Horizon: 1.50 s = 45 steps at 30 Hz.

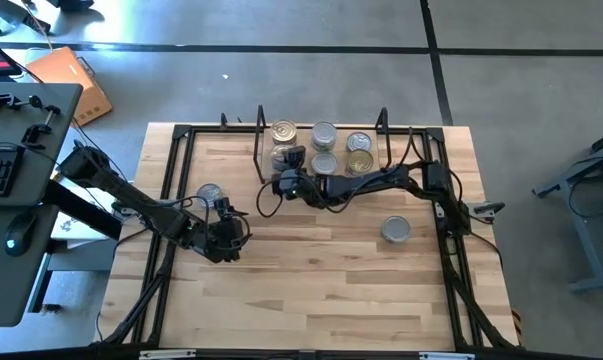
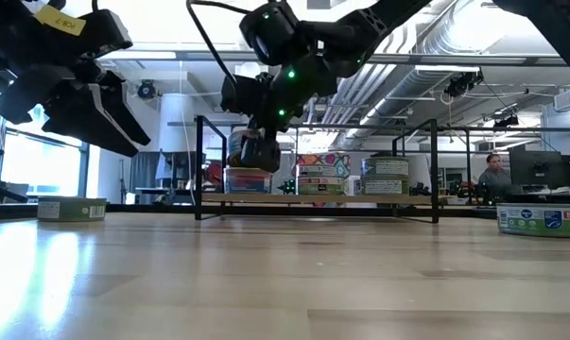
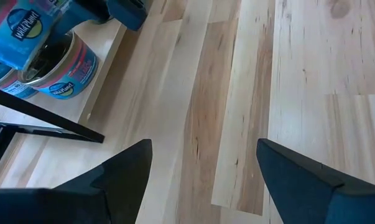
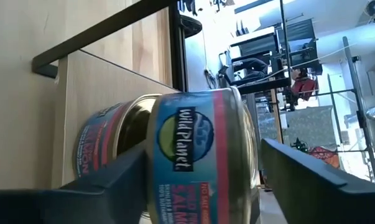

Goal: Stack canned seafood by type on shelf
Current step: Stack the blue-pink tuna can on top of the blue-pink tuna can on the shelf, then stack the green tuna can on top of the green tuna can on the shelf

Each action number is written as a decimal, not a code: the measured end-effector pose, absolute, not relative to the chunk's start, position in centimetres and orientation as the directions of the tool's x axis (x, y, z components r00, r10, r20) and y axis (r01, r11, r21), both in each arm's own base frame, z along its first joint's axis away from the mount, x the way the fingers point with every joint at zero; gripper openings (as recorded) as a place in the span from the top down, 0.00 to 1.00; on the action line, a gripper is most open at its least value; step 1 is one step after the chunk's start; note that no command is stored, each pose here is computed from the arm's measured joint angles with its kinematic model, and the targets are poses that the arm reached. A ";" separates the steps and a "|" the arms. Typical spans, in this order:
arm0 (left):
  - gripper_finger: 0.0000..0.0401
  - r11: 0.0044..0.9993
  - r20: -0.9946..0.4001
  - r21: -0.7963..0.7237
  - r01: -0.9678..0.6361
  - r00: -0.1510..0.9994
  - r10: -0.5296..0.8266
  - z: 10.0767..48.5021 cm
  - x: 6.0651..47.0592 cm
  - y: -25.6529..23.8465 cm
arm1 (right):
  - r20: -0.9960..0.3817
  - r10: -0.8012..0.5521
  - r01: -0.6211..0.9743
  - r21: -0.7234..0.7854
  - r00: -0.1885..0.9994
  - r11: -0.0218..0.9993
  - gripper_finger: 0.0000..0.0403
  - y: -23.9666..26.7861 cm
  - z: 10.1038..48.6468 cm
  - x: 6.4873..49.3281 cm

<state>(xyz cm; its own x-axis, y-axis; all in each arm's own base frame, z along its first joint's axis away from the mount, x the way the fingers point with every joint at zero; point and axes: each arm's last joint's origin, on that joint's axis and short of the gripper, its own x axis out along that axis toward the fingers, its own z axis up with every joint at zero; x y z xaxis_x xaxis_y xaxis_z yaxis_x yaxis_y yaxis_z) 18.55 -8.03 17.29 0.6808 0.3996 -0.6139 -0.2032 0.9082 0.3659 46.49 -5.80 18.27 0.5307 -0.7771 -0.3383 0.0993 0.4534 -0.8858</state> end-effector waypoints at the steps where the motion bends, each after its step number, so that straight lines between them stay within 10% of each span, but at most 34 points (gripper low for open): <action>1: 0.29 0.908 -0.614 0.366 -0.203 0.681 0.400 17.3 18.5 -8.0 | -0.340 -0.776 0.096 -0.886 0.531 0.454 0.27 -5.8 18.3 46.5; 14: 0.29 0.909 -0.615 0.366 -0.202 0.680 0.399 17.3 18.5 -8.0 | -0.501 -0.644 0.020 -0.780 0.579 0.625 0.24 -5.7 19.4 46.6; 26: 0.29 0.911 -0.618 0.357 -0.209 0.678 0.398 17.3 18.5 -8.0 | -0.434 -0.714 0.131 -0.799 0.550 0.586 0.23 -4.6 20.4 46.7; 45: 0.35 0.860 -0.703 0.328 -0.392 0.507 0.499 16.2 16.4 -6.8 | -0.732 -0.057 -0.096 -0.165 0.679 0.982 0.23 8.5 14.4 42.3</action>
<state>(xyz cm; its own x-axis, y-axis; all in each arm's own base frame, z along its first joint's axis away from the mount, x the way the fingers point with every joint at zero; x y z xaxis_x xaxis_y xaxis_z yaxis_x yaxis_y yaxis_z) 16.44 -6.85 16.17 0.5071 0.4991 -0.7026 -0.3918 0.8597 0.3279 42.27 8.51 14.36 0.6794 -0.0569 -0.7315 -0.0958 0.9816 -0.1653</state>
